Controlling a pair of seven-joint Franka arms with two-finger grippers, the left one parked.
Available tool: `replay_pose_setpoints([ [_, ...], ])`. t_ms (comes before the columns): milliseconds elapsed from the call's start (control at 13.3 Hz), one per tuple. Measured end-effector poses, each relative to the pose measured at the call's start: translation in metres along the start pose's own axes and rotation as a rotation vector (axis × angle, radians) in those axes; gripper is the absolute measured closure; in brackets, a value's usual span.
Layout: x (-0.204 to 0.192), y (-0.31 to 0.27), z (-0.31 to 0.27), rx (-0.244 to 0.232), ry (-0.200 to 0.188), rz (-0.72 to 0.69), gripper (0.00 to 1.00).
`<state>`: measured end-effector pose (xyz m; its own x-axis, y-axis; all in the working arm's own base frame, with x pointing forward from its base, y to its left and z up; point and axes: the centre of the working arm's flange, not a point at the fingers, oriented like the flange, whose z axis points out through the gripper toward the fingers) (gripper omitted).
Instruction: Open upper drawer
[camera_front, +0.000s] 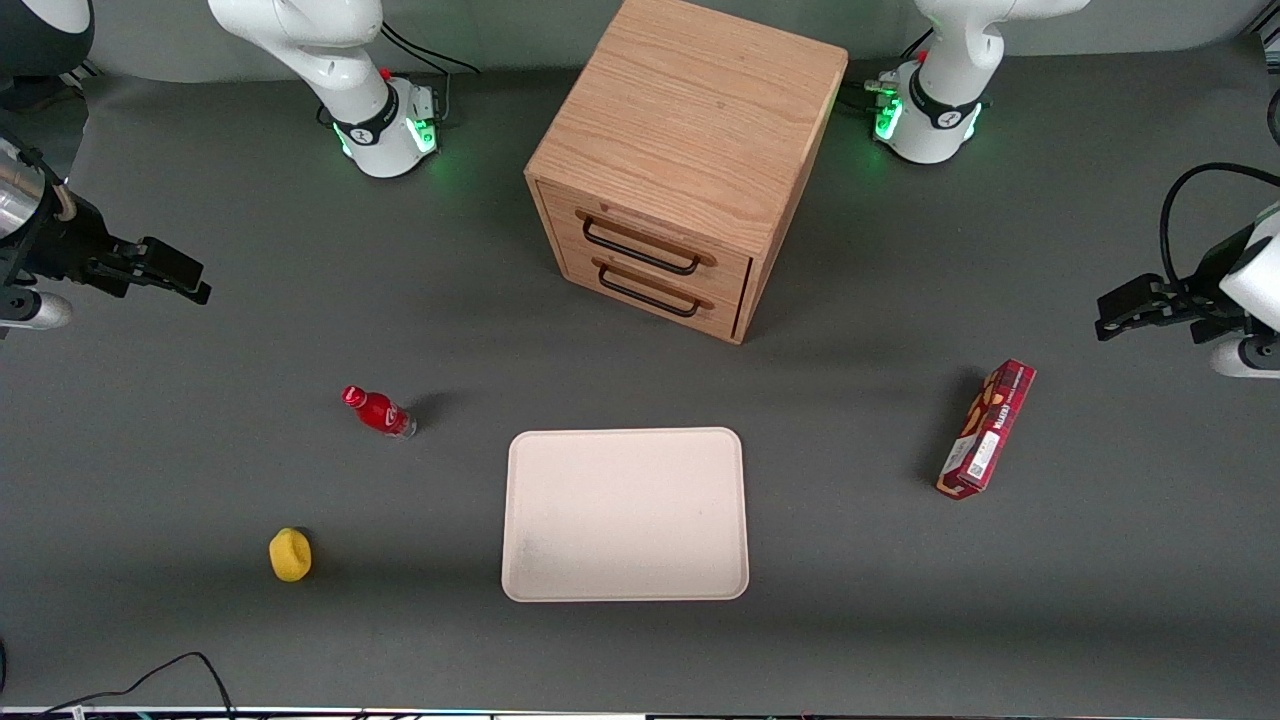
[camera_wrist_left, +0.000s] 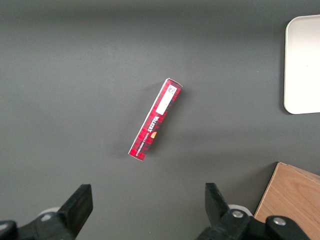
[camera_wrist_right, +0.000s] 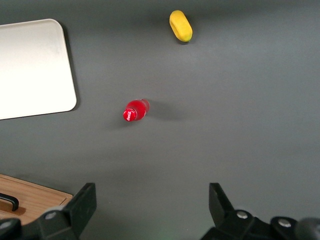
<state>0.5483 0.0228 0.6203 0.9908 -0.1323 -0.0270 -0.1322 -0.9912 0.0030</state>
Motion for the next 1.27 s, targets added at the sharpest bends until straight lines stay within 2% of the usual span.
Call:
replay_pose_setpoints([
  [375, 0.000, -0.001, 0.000, 0.006, -0.001, -0.001, 0.00],
  [600, -0.004, -0.025, -0.001, 0.067, -0.008, -0.041, 0.00],
  [750, -0.014, -0.079, 0.002, 0.096, -0.020, -0.140, 0.00],
  [975, -0.039, -0.195, 0.020, 0.142, -0.040, -0.354, 0.00],
  [1125, -0.055, -0.265, 0.035, 0.200, -0.045, -0.531, 0.00],
  [1275, -0.061, -0.310, 0.055, 0.273, -0.034, -0.717, 0.00],
])
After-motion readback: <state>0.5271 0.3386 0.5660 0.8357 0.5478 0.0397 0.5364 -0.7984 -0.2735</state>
